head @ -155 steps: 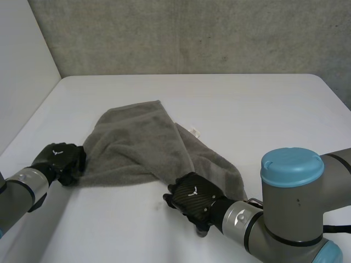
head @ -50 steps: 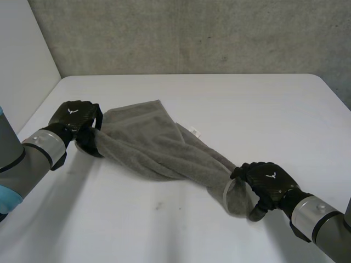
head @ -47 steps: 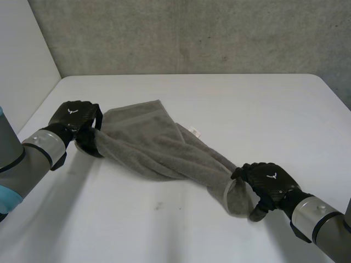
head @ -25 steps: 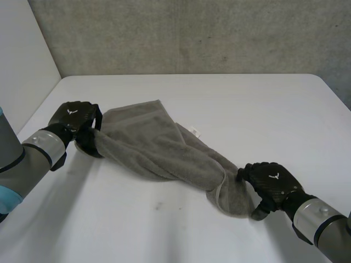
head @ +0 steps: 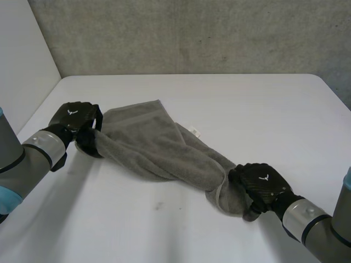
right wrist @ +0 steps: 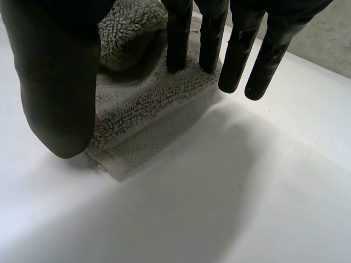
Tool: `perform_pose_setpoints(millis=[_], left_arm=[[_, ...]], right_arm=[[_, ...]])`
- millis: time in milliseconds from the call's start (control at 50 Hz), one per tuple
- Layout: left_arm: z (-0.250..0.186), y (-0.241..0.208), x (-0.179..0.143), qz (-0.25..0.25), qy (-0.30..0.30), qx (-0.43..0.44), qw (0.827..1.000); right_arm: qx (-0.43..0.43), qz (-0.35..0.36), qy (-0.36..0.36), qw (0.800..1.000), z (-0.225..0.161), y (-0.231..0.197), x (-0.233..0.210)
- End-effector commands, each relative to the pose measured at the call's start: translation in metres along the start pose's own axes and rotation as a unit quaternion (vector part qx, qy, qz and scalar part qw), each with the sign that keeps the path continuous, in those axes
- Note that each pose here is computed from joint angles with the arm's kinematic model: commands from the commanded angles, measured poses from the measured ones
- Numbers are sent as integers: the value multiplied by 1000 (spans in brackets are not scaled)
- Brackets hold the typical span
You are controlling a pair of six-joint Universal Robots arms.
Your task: Fold the towel.
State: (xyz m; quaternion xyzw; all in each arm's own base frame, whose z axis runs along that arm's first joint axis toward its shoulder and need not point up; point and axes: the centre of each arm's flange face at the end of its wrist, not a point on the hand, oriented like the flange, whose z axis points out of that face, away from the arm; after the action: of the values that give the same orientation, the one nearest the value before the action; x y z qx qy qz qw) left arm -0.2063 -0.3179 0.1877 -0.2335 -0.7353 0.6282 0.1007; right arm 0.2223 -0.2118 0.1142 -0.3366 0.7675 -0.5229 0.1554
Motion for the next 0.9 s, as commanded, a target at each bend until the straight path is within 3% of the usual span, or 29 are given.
perform_pose_setpoints(millis=[20, 240, 900], left_arm=[[0, 0, 0, 0, 0, 0, 1000], [-1, 0, 1, -1, 1, -1, 1000], [-1, -1, 1, 0, 0, 1, 1000]], right_arm=[[8, -15, 4, 1000, 8, -1, 0], [-2, -50, 18, 999, 14, 3, 4], [14, -60, 26, 998, 22, -7, 8]])
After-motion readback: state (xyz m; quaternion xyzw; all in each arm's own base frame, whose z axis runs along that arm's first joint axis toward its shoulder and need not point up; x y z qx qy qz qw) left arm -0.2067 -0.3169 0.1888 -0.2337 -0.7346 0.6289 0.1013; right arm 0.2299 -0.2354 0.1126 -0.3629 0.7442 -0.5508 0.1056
